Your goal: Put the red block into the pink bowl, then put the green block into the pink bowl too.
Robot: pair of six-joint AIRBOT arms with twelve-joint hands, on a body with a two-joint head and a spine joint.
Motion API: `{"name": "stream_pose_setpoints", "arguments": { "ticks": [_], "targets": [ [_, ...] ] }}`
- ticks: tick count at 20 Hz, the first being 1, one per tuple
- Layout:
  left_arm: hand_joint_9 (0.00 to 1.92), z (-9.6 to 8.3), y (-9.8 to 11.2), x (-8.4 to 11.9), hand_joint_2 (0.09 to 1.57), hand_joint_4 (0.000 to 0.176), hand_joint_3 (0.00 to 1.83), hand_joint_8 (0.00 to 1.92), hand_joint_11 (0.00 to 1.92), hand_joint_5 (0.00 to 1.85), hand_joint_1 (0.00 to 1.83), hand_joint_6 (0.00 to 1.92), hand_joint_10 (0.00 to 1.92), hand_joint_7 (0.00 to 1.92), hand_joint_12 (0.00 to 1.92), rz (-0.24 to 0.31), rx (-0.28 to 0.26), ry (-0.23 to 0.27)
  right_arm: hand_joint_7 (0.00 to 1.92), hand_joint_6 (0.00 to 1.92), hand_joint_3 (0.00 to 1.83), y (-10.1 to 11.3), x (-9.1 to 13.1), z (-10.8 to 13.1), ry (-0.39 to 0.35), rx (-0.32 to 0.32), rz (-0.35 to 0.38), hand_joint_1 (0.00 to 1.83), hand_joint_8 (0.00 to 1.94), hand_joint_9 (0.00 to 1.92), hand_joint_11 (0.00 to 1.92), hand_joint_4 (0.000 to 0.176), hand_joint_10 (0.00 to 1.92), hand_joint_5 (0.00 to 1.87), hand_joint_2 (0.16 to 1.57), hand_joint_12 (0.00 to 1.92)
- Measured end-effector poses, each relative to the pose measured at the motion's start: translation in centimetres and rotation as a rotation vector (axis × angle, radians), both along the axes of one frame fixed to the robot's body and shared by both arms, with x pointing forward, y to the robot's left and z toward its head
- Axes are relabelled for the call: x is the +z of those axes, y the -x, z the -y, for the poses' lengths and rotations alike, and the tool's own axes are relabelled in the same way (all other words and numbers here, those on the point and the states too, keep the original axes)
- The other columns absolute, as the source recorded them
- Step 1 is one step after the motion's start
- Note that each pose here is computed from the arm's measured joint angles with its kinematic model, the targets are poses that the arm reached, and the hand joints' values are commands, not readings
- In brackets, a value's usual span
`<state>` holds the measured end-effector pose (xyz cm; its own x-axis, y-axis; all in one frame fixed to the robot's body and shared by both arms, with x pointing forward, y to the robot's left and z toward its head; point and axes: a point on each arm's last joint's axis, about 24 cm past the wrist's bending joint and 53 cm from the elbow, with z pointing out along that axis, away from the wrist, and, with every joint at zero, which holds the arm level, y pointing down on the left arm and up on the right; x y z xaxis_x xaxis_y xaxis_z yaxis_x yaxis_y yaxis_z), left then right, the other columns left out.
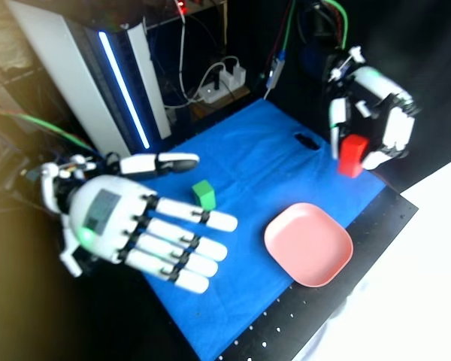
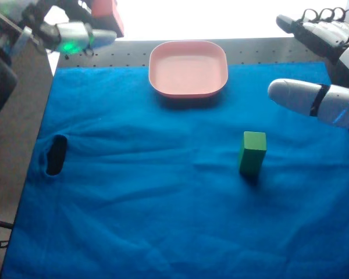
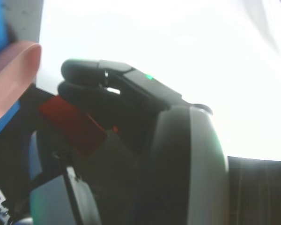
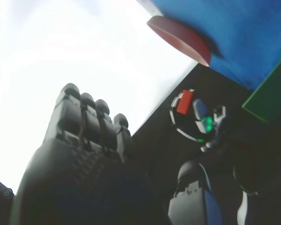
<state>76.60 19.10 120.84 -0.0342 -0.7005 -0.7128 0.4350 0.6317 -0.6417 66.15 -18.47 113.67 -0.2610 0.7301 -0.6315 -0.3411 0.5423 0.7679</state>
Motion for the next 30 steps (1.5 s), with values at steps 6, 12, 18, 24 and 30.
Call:
{"name": "stream_pose_setpoints", "arguments": {
  "ticks": [6,12,18,24,30],
  "targets": [
    [1.48,1.8,-3.1,2.9,1.0,0.0,0.0,0.4,1.11,1.15,1.28,0.61,0.02,1.37,0.96,0.017,-0.042,-0.007,0.05,0.0,0.0,-0.3,0.6,-1.5,-0.035,0.042,0.021,0.0,0.01,0.0,0.0,0.176,0.0,0.01,0.94,0.0],
    [1.43,4.8,-5.0,3.6,1.01,0.0,0.0,0.61,1.0,1.21,1.28,0.47,0.0,1.28,1.04,0.006,-0.07,-0.071,0.06,0.0,0.0,-0.7,0.6,-2.3,-0.052,0.057,0.03,0.0,0.01,0.0,0.0,0.176,0.0,0.01,0.92,0.0],
    [1.14,5.5,-6.8,2.6,1.04,0.0,0.0,0.99,0.84,1.29,1.27,0.23,0.63,1.1,1.4,-0.035,-0.077,-0.012,0.06,0.01,0.0,-0.5,-0.1,-3.7,-0.052,0.093,0.018,0.05,0.01,0.0,0.0,0.176,0.0,0.03,0.92,0.0],
    [1.01,9.5,-6.5,1.3,1.04,0.0,0.0,1.02,0.66,1.31,1.27,0.2,0.67,1.08,1.36,-0.042,-0.134,-0.045,0.05,0.0,0.0,-0.4,-0.2,-3.9,-0.057,0.099,0.017,0.01,0.0,0.0,0.0,0.167,0.0,0.04,0.89,0.0],
    [0.82,10.1,-6.9,2.1,0.99,0.0,0.0,1.08,0.6,1.3,1.2,0.4,1.39,0.94,1.78,-0.028,-0.134,-0.052,0.04,0.0,0.0,-0.3,0.4,-4.7,-0.065,0.126,0.034,0.02,0.01,0.0,0.0,0.161,0.0,0.03,0.87,0.0]
  ]
}}
